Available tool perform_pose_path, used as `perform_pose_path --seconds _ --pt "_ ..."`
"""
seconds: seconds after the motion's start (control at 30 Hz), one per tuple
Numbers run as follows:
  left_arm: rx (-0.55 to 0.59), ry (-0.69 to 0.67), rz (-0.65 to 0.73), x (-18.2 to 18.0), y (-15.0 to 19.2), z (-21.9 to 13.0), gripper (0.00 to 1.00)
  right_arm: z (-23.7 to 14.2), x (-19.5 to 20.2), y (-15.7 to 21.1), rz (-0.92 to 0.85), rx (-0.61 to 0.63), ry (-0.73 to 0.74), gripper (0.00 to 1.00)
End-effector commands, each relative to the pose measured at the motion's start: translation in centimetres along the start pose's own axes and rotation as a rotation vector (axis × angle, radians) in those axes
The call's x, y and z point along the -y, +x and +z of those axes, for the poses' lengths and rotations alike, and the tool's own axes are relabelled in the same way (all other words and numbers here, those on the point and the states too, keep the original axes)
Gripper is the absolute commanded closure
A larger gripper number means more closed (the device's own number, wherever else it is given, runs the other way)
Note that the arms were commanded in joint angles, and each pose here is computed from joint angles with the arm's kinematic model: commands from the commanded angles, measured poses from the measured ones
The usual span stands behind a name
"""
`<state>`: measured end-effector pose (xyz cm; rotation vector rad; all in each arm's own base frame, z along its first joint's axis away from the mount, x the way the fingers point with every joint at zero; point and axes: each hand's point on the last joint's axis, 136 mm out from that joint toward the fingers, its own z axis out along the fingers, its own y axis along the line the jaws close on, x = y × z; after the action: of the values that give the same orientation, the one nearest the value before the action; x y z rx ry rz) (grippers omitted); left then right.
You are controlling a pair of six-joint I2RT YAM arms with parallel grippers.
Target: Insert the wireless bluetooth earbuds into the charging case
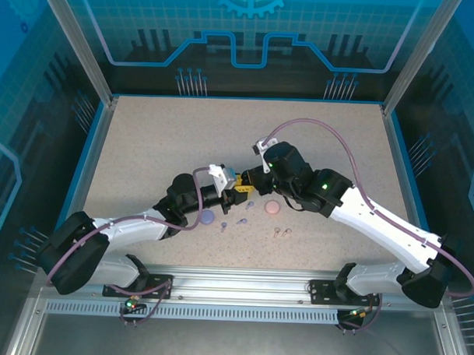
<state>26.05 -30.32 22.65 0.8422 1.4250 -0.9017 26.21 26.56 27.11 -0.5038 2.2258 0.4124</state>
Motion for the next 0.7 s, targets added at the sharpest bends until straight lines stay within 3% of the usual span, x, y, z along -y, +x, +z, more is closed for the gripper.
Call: perform_pose_path --seconds 0.0,0.67 --pt "0.06 0.025 0.016 0.6 -2.0 0.2 0.93 0.3 -0.3 0.3 -0.02 -0.011 0.009 0.77" --pt "0.069 0.012 0.009 0.4 -2.2 0.1 0.93 1.3 -1.0 1.7 -0.012 -0.063 -0.029 0.77"
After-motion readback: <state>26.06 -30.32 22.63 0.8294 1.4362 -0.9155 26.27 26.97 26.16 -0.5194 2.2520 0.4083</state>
